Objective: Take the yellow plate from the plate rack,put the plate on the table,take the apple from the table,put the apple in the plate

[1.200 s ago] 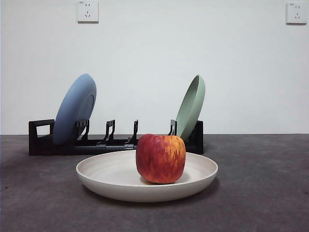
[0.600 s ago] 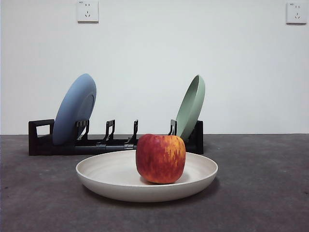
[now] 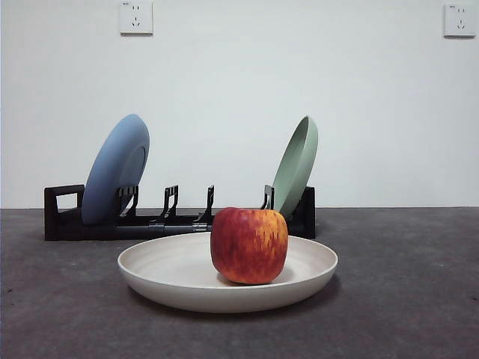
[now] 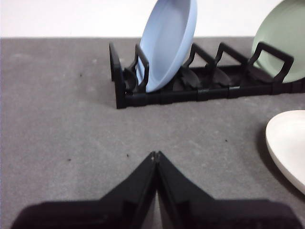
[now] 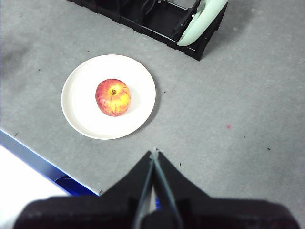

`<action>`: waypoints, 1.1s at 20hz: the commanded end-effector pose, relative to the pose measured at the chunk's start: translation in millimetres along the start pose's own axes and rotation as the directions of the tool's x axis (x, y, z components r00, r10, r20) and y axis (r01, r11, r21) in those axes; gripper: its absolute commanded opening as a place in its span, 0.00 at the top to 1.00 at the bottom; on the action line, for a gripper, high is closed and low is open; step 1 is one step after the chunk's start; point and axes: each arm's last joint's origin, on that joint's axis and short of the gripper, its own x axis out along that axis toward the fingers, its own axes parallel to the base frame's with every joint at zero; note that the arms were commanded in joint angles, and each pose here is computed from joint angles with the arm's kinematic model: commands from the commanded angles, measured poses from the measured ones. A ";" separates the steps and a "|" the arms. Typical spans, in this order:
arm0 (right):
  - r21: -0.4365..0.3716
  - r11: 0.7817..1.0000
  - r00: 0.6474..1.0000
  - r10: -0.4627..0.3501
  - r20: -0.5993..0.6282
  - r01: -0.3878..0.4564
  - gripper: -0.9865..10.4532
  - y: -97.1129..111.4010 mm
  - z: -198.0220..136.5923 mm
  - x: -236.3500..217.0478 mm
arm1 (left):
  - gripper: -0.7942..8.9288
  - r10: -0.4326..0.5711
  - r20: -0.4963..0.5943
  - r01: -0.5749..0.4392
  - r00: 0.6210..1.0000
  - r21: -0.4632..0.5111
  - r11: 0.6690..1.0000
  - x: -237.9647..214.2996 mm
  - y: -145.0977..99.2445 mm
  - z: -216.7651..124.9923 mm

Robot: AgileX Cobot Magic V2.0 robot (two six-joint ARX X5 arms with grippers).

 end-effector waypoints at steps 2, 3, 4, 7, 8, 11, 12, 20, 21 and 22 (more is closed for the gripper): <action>0.006 1.000 1.000 -0.007 -0.029 0.007 0.91 0.1 -1.0 2.0 | 0.92 0.006 -0.003 -0.007 1.000 -0.019 1.000 1.2 0.7 -2.9; 0.005 1.000 0.999 -0.007 -0.032 0.008 0.91 0.3 -0.6 2.7 | 0.92 0.007 -0.008 -0.007 1.000 -0.020 1.000 1.4 0.8 -3.1; 0.005 1.000 0.999 -0.008 -0.033 0.008 0.91 0.4 -0.3 3.2 | 0.92 0.007 -0.012 -0.007 1.000 -0.021 1.000 1.7 0.8 -3.4; 0.004 1.000 0.999 -0.008 -0.040 0.008 0.91 0.7 0.7 5.1 | 0.92 0.006 -0.019 -0.007 1.000 -0.023 1.000 2.1 0.9 -3.9; 0.004 1.000 0.999 -0.009 -0.043 0.009 0.91 0.9 1.3 6.1 | 0.92 0.007 -0.021 -0.007 1.000 -0.023 1.000 2.2 1.0 -3.9; 0.003 1.000 0.999 -0.009 -0.046 0.009 0.91 1.1 1.8 6.9 | 0.92 0.007 -0.021 -0.007 1.000 -0.023 1.000 2.2 1.0 -3.9; 0.003 1.000 0.999 -0.009 -0.046 0.009 0.91 1.1 1.8 6.9 | 0.92 0.007 -0.021 -0.007 1.000 -0.023 1.000 2.2 1.0 -3.9; 0.036 0.985 0.983 -0.170 0.075 0.167 0.91 -13.6 4.5 -2.5 | 0.92 0.006 -0.021 -0.007 1.000 -0.023 1.000 2.2 1.0 -3.9; 0.072 0.983 0.975 -0.176 0.136 0.168 0.91 -18.9 4.8 -7.5 | 0.92 0.007 -0.021 -0.007 1.000 -0.023 1.000 2.2 1.0 -4.0; 0.104 0.984 0.963 -0.163 0.216 0.143 0.91 -24.7 3.2 -13.5 | 0.92 0.007 -0.021 -0.007 1.000 -0.023 1.000 2.2 1.0 -3.9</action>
